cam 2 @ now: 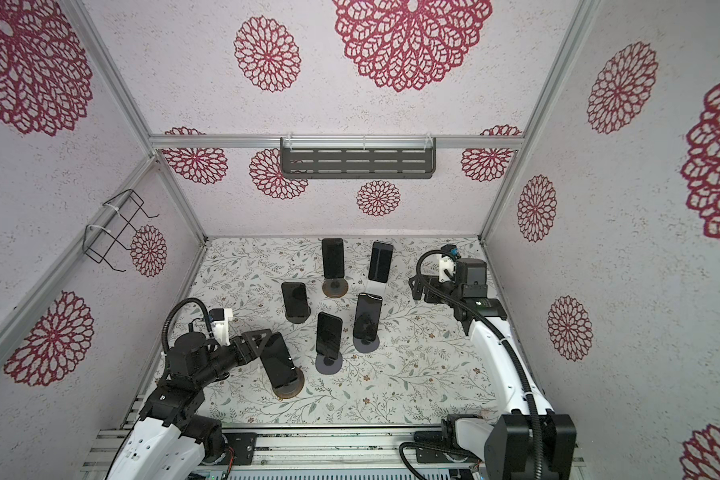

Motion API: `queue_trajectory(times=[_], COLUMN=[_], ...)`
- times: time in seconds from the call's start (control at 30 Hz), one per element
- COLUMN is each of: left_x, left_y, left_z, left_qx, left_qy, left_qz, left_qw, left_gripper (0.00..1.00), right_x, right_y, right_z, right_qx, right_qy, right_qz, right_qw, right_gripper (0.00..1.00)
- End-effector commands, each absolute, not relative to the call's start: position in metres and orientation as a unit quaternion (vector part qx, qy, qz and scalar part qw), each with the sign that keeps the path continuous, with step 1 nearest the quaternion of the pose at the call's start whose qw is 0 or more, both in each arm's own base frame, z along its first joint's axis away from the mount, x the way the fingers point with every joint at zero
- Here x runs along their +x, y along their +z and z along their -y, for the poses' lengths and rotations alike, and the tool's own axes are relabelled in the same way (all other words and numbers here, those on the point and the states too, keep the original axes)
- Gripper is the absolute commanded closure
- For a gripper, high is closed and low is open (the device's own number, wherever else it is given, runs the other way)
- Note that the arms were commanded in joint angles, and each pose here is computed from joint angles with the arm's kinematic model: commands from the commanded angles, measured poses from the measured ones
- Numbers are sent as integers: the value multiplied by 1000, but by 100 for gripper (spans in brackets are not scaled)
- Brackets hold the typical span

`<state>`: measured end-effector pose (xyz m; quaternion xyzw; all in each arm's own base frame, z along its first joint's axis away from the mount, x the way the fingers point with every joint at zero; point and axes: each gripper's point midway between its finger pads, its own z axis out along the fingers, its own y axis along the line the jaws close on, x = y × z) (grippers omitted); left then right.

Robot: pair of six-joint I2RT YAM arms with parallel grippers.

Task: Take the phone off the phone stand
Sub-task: 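Reach the left gripper to the nearest wooden-based stand's phone while the right arm rises, then grasp the black phone with the left gripper and lift it off the stand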

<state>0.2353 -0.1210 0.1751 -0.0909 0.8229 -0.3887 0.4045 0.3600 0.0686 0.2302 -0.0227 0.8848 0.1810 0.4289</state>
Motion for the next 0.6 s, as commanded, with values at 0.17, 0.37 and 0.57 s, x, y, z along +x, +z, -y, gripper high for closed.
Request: queue_trajectory(times=[0.17, 0.37, 0.57], left_x=[234, 234, 235], left_y=[175, 173, 172], left_z=[127, 128, 127], left_qx=[-86, -87, -86], left_qy=[-393, -390, -384], left_qz=[-824, -826, -829], left_qw=[398, 397, 396], left_gripper=[46, 57, 64], right_x=[363, 363, 364], right_y=[244, 240, 236], right_z=[-71, -69, -68], right_qx=[-32, -27, -24], right_qy=[183, 178, 176], right_qz=[-878, -881, -884], right_qw=[442, 438, 432], right_gripper=[1, 1, 1])
